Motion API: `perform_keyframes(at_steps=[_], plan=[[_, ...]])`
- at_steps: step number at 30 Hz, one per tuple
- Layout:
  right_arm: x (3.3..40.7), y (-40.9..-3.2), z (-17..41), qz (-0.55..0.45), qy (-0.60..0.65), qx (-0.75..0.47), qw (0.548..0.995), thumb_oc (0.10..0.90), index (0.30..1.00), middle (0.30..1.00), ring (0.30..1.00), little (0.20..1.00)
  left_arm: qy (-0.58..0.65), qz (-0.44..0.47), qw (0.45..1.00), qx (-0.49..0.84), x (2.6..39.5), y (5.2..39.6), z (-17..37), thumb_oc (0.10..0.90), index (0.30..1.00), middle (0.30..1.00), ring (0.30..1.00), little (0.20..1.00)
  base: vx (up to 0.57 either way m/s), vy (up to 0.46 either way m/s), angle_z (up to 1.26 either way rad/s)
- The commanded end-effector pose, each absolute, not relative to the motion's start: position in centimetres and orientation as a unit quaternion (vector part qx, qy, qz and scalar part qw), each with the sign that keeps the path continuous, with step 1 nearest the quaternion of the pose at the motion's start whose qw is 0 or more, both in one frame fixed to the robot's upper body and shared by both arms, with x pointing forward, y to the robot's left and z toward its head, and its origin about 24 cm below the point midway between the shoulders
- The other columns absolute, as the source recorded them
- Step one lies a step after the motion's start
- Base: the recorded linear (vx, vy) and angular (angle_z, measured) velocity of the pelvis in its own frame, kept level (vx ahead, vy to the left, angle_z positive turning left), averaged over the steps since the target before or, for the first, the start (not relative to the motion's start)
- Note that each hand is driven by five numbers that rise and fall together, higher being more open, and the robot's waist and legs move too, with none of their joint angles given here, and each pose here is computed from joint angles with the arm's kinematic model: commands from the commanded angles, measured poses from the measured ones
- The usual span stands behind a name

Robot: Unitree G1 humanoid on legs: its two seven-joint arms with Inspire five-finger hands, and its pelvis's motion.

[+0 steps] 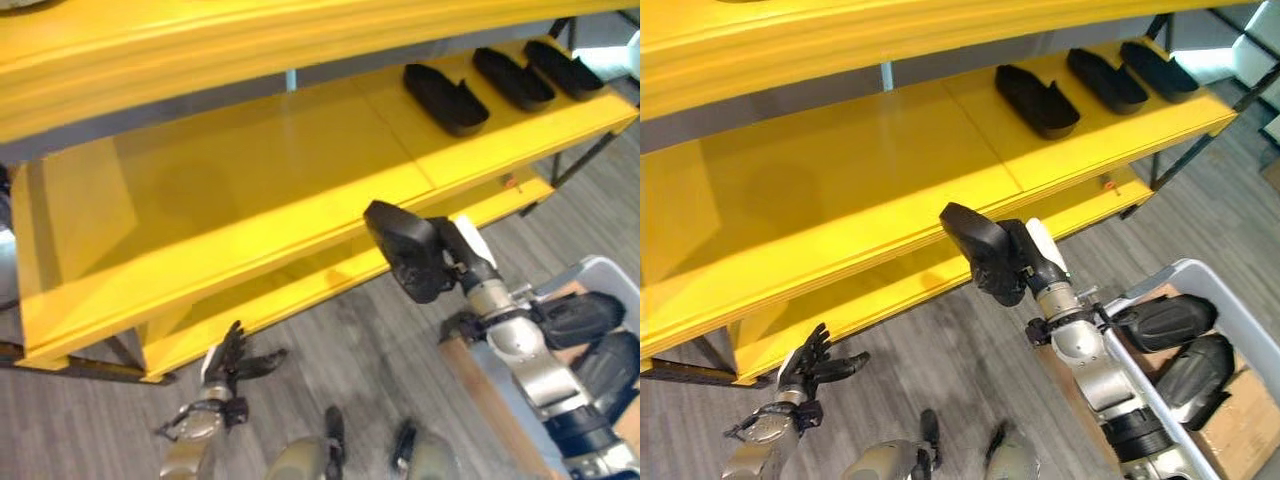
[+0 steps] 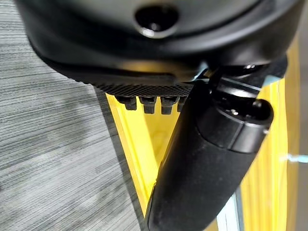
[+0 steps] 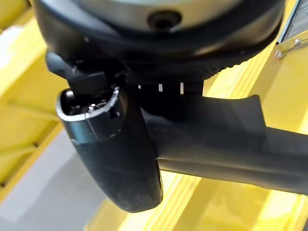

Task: Move parts from the plastic box to the shelf.

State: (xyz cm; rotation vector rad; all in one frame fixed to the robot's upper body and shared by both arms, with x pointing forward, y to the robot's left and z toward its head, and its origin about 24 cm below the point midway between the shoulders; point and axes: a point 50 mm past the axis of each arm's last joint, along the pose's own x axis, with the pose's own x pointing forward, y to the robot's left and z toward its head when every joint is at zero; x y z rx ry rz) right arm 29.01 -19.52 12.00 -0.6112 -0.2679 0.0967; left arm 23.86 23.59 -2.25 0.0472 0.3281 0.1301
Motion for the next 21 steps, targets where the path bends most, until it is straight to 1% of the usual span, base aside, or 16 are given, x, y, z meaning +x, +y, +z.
perform_keyframes(at_steps=[1,5,11,21], plan=[[28.9,-19.9,19.2,-0.002,-0.294,-0.298,0.908,0.400,0.300,0.300,0.300,0.300,0.103,0.045,0.993,0.039,23.5,23.2,-0.6,0.900,1.000,1.000,1.000,1.000,0.16,-0.170,1.02],[28.1,-21.0,18.6,-0.013,-0.282,-0.299,0.912,0.400,0.300,0.300,0.300,0.300,0.108,0.047,0.992,0.036,23.2,23.3,-0.9,0.900,1.000,1.000,1.000,1.000,0.17,-0.179,0.32],[27.9,-21.0,18.3,0.007,-0.276,-0.295,0.915,0.400,0.300,0.300,0.300,0.300,0.118,0.051,0.991,0.033,22.2,23.7,-1.4,0.900,1.000,1.000,1.000,1.000,0.15,-0.212,0.14],[28.4,-20.7,18.6,0.017,-0.284,-0.277,0.918,0.400,0.300,0.300,0.300,0.300,0.126,0.053,0.991,0.003,21.5,23.2,-1.9,0.900,1.000,1.000,1.000,1.000,0.09,-0.191,0.05]])
